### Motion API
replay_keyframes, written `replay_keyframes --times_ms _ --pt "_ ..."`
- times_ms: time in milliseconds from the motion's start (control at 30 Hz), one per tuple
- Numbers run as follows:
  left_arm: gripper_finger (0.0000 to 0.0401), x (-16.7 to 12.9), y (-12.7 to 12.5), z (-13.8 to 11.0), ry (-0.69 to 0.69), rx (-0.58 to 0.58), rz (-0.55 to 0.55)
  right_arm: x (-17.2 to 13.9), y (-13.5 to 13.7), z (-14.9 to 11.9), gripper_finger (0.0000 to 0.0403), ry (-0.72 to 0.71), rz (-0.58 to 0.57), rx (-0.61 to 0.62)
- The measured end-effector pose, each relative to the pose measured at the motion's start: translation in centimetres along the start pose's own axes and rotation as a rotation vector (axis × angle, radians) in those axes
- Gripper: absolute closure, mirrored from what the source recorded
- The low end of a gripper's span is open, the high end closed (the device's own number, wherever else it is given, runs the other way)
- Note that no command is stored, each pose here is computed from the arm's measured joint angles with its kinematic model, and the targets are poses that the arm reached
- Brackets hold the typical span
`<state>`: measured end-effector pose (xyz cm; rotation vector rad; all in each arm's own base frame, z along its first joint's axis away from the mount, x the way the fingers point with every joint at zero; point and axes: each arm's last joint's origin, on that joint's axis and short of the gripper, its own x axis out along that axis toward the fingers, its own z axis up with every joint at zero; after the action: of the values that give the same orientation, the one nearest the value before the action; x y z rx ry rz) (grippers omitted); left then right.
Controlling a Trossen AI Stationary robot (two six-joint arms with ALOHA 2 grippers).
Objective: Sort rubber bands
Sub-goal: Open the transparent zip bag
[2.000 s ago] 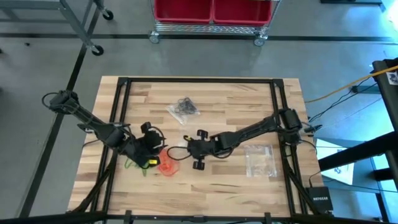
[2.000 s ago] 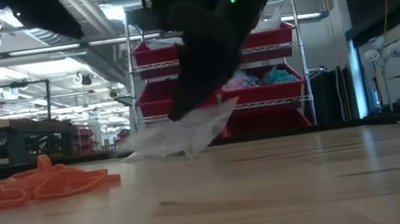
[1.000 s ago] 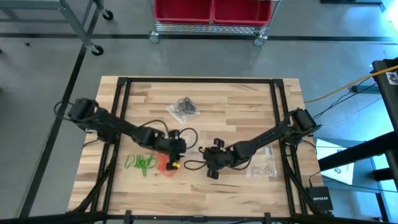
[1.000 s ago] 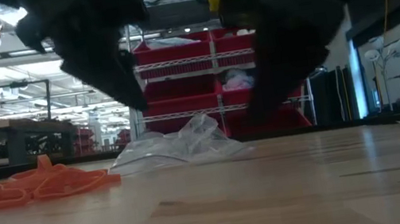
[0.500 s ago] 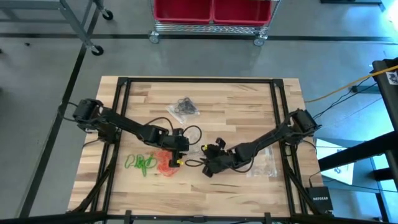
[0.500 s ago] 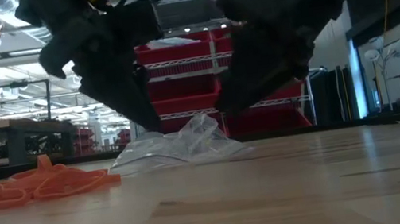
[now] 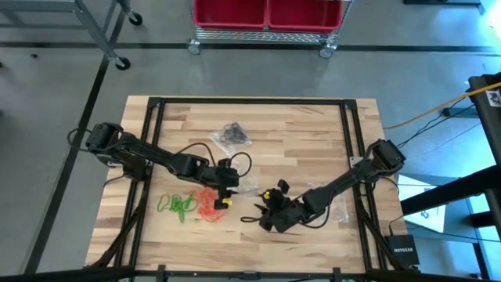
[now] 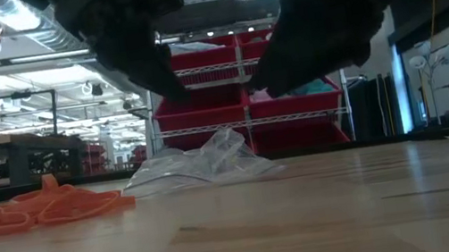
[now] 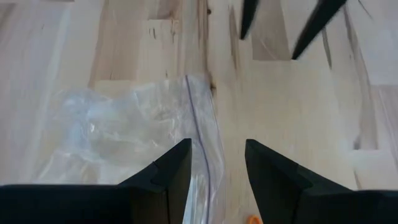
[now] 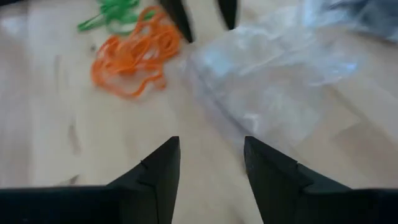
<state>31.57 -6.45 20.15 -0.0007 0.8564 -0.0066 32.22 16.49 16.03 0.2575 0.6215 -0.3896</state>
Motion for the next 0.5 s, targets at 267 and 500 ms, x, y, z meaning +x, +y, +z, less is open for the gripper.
replay_keyframes --times_ms 267,500 --pt "0.0258 0.0 -0.2 0.0 0.0 0.008 -0.004 0.3 -0.3 0.4 0.0233 -0.033 -0.029 0.014" --pt "0.0258 0.6 2.7 0.1 0.047 -0.264 -0.099 0.8 0.2 0.4 0.0233 -0.073 -0.01 0.049"
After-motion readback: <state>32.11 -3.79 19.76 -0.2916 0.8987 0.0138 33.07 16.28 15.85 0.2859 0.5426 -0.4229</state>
